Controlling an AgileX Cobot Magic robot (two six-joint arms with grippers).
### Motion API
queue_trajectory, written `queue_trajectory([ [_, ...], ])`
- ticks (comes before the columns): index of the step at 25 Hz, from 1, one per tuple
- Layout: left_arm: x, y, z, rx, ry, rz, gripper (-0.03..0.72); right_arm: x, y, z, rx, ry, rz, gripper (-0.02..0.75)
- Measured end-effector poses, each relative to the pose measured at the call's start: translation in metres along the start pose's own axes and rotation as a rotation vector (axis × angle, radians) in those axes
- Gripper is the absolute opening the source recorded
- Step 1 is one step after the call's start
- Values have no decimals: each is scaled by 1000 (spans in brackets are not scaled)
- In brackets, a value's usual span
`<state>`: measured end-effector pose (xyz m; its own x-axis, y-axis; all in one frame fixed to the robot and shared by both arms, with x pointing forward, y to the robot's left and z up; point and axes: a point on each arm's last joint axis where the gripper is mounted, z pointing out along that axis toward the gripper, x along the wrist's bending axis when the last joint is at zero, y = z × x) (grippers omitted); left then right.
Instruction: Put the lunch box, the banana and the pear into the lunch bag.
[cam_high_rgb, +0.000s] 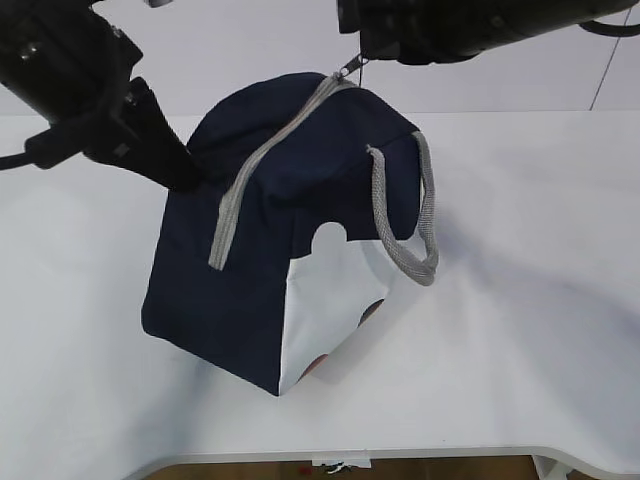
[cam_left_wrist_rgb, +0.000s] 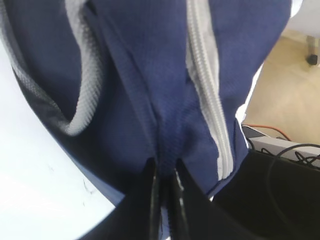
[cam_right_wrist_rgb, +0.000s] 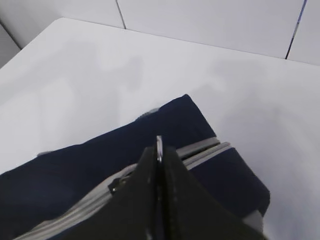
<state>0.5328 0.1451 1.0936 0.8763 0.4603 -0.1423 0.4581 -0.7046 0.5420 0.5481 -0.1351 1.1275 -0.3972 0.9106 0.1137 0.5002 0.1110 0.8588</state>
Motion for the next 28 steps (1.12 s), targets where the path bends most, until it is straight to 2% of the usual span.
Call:
queue_trajectory([
  [9, 0, -3, 0, 30, 4, 12, -5, -26, -5, 18, 21, -65, 32, -11],
  [18, -1, -6, -19, 17, 57, 27, -5, -42, -13, 41, 48, -104, 26, -11],
  [28, 14, -17, -41, -23, 113, -36, -5, -58, -24, 64, 70, -131, 56, -11],
])
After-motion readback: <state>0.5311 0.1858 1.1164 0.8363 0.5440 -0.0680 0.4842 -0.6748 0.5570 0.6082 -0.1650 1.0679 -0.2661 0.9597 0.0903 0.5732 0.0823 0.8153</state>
